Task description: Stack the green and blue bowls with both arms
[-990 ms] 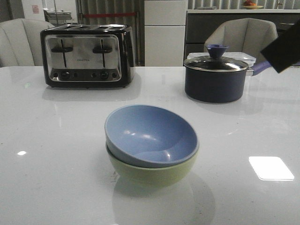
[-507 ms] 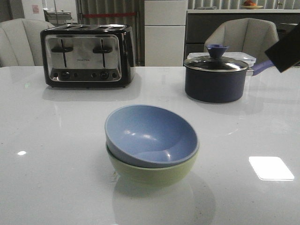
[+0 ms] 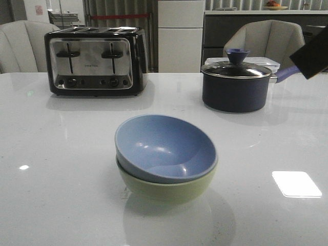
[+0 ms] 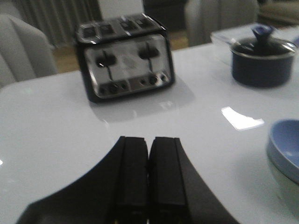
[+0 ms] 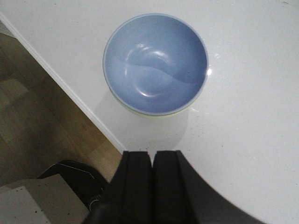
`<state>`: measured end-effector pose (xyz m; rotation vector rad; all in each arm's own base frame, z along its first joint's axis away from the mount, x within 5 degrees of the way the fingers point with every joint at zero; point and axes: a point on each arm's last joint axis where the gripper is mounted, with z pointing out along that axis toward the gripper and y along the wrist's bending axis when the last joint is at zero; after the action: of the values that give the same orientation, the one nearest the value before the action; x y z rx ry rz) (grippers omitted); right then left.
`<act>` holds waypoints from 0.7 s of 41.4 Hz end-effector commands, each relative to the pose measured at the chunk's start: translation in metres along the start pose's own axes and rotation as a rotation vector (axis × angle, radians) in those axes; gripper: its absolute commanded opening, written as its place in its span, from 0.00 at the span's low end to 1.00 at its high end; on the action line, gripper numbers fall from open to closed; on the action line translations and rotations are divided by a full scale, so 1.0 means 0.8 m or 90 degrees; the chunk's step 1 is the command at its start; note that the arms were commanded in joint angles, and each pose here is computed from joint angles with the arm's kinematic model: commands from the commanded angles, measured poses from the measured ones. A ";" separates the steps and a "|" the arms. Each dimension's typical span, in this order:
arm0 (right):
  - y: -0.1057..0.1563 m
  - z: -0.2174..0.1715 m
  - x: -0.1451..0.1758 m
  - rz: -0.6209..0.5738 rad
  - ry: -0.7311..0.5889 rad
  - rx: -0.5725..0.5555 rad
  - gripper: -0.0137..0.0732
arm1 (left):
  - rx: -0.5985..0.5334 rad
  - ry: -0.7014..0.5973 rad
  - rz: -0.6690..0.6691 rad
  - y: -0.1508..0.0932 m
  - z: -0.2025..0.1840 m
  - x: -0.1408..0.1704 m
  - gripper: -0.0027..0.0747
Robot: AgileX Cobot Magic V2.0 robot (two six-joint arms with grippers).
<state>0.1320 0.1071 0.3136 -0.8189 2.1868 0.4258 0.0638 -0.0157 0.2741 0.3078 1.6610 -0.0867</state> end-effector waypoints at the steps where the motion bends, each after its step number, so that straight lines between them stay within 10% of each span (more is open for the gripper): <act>1: -0.001 -0.009 -0.016 -0.003 -0.060 0.008 0.24 | -0.073 -0.145 -0.013 0.005 -0.009 0.008 0.16; 29: -0.001 -0.009 -0.016 -0.003 -0.060 0.008 0.24 | -0.126 -0.169 -0.045 0.003 -0.008 0.073 0.16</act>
<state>0.1320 0.1071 0.3131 -0.8193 2.1884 0.4254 0.0560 -0.0043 0.2089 0.1108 1.5125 -0.0037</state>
